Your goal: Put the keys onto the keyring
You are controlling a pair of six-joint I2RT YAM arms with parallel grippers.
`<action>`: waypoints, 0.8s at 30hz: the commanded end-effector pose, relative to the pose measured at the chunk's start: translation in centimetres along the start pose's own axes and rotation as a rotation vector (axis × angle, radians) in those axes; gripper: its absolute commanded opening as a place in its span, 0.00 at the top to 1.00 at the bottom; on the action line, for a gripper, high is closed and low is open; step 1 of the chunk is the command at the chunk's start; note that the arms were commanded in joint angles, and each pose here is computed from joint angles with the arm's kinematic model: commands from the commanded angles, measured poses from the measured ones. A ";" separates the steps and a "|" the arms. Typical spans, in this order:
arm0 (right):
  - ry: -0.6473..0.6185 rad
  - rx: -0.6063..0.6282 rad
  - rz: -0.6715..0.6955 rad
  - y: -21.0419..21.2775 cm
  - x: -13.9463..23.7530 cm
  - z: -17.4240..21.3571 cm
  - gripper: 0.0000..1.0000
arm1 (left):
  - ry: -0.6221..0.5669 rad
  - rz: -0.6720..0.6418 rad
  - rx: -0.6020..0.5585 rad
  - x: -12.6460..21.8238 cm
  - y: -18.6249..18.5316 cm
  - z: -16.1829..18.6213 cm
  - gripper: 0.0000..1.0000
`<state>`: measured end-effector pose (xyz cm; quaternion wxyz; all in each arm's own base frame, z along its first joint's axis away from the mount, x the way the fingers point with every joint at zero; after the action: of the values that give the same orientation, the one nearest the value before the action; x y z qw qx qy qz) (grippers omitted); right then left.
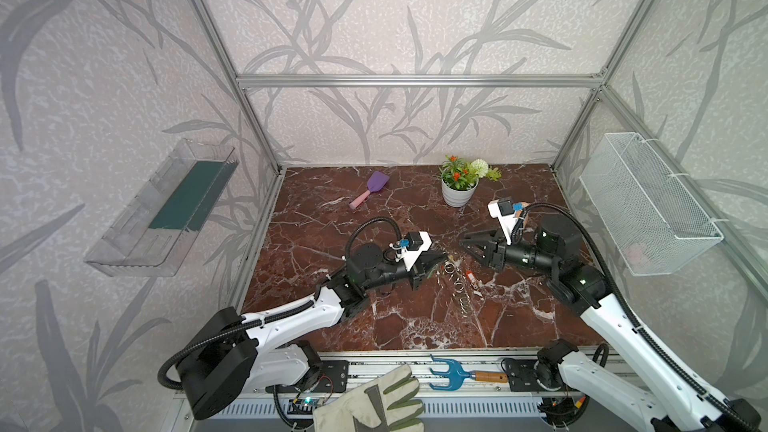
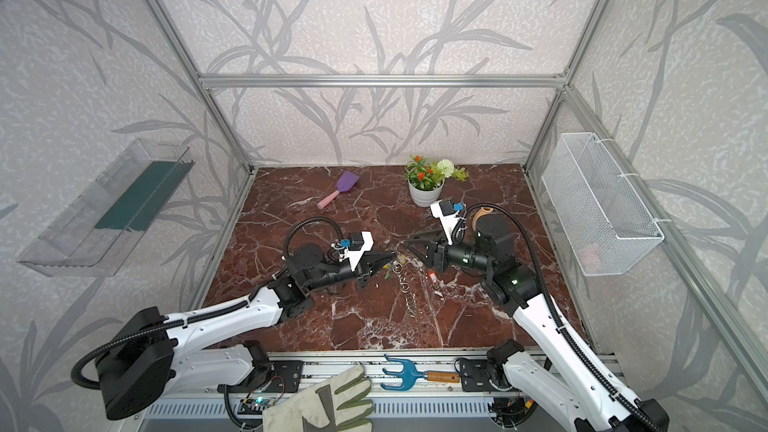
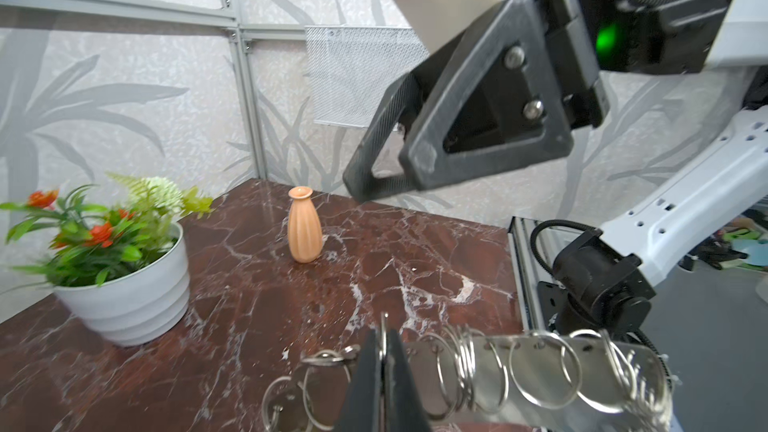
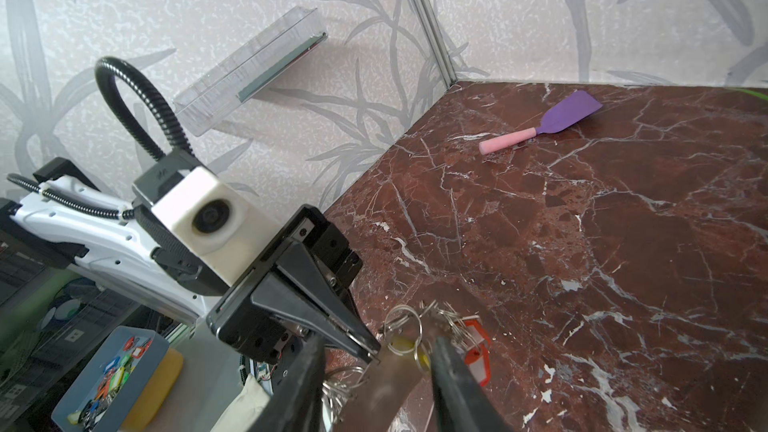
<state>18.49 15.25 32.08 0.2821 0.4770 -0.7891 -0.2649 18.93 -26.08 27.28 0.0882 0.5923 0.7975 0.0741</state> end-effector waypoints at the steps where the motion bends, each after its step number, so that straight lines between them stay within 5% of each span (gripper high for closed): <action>1: 0.014 0.042 -0.054 0.7 0.4 0.8 0.60 | -0.203 0.052 -0.052 -0.2 0.7 -4.3 1.00; 24: 0.025 0.141 -0.143 3.3 -0.7 0.7 0.77 | -0.281 0.084 0.099 0.6 1.0 -5.0 1.00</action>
<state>16.89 17.29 31.63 0.2806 0.5300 -0.7659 -0.2318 19.17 -25.97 30.51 0.1246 0.6363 0.7606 -0.0325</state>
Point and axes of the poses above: each gripper's point midway between its finger pads, its own x axis back along the fingers, its own y axis along the line the jaws close on, z = x × y, the point moved 8 cm from there along x, back along the fingers, and after that the axes turned 14 degrees about -x, right-handed, at the moved point
